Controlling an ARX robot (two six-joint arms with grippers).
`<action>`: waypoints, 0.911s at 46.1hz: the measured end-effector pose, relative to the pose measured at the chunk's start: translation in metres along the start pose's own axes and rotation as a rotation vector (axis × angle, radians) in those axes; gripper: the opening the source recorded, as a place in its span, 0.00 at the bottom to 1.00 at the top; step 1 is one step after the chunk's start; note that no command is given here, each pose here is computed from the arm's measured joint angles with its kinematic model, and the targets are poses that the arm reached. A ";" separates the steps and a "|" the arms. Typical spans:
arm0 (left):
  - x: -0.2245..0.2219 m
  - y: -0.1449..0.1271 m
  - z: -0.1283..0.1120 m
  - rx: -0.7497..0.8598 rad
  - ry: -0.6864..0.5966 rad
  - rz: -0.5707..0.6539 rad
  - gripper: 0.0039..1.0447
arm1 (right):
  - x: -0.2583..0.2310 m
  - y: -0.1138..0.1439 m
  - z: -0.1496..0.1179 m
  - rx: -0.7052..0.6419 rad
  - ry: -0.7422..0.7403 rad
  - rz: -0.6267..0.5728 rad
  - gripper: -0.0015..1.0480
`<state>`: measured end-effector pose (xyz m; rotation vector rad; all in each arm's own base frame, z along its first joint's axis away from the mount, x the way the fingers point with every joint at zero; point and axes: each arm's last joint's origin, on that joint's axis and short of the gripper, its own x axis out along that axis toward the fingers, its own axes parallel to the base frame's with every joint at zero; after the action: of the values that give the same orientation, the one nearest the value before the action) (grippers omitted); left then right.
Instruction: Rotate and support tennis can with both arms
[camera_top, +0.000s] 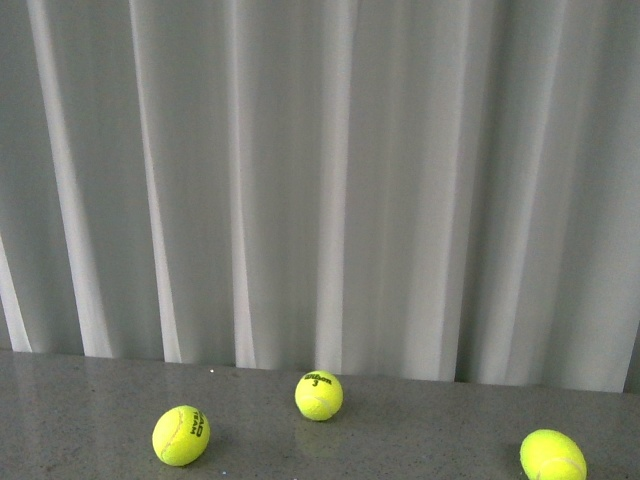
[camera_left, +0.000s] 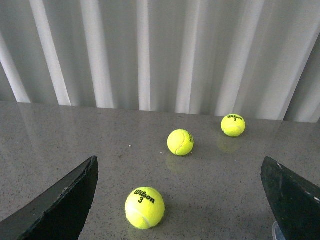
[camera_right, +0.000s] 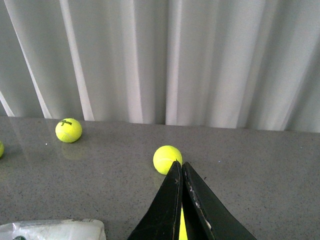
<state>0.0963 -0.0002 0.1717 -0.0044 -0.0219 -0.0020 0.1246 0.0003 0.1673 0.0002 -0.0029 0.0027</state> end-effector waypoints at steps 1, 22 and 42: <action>0.000 0.000 0.000 0.000 0.000 0.000 0.94 | -0.001 0.000 0.000 0.000 -0.001 0.000 0.03; 0.000 0.000 0.000 0.000 0.000 0.000 0.94 | -0.014 0.000 0.001 0.000 -0.005 0.001 0.03; 0.000 0.000 0.000 0.000 -0.001 0.000 0.94 | -0.027 0.000 -0.002 0.000 0.001 0.002 0.03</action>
<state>0.0963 -0.0002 0.1718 -0.0044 -0.0231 -0.0023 0.0977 0.0003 0.1650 -0.0002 -0.0021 0.0046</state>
